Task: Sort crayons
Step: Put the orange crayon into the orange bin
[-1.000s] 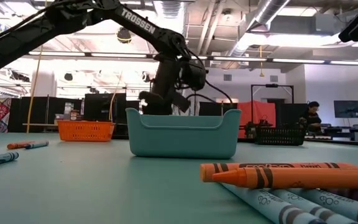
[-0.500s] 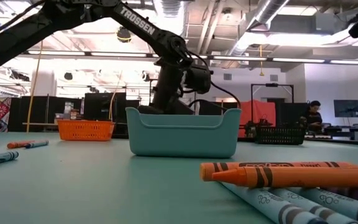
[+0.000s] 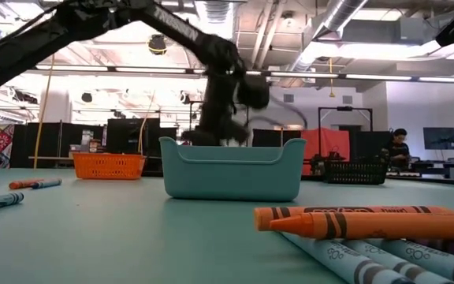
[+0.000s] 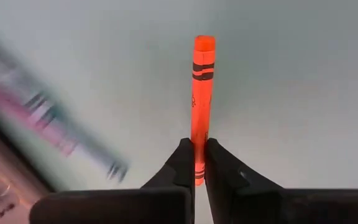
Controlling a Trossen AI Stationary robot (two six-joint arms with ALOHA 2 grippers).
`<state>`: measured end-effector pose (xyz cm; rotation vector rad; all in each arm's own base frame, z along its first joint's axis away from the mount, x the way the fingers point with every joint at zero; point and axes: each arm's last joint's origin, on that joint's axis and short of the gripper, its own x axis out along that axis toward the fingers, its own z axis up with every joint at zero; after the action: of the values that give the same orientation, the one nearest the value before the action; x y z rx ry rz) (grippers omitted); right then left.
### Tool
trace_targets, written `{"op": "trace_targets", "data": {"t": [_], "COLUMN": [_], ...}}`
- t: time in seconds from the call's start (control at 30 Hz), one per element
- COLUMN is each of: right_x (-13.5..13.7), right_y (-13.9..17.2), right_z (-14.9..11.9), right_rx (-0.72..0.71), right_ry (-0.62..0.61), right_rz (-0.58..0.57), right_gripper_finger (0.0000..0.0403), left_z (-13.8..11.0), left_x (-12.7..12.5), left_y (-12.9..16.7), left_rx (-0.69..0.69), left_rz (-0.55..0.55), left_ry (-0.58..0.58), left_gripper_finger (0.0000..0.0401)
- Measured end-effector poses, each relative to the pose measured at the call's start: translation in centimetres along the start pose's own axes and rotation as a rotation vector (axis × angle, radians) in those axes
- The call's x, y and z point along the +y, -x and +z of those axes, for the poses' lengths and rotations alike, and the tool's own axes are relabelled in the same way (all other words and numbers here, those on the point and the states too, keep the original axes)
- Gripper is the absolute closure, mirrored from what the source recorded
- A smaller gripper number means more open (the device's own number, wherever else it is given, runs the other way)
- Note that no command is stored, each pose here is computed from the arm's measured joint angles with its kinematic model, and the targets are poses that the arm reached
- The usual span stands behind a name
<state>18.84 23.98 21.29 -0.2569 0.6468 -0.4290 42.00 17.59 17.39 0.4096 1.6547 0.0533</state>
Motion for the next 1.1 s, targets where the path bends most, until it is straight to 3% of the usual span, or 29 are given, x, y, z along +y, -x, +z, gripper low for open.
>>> {"op": "trace_targets", "data": {"t": [0.3, 0.47, 0.63, 0.9, 1.1], "right_x": [-0.2, -0.4, -0.6, -1.2, -1.4], "right_y": [0.0, -0.2, -0.6, -1.9, -2.3], "right_z": [-0.1, 0.0, 0.2, 0.9, 1.1], "right_rx": [0.005, -0.007, -0.015, -0.01, -0.003], "right_ry": [0.022, 0.033, 0.03, 0.017, 0.004], "right_rz": [-0.012, -0.033, -0.056, -0.108, -0.12], "right_gripper_finger": [0.0262, 0.0262, 0.0262, 0.0262, 0.0262], "left_z": [-1.6, -3.9, -7.5, -11.9, -13.7], "left_x": [-1.8, -3.6, -4.6, -4.2, -2.9], "left_y": [11.3, 17.4, 21.4, 22.5, 20.5], "left_rx": [-0.178, -0.327, -0.374, -0.226, -0.164], "left_rz": [0.05, 0.073, 0.079, 0.101, 0.077], "left_ry": [0.024, 0.055, 0.115, 0.229, 0.281], "left_gripper_finger": [0.0401, 0.0401, 0.0401, 0.0401, 0.0401]}}
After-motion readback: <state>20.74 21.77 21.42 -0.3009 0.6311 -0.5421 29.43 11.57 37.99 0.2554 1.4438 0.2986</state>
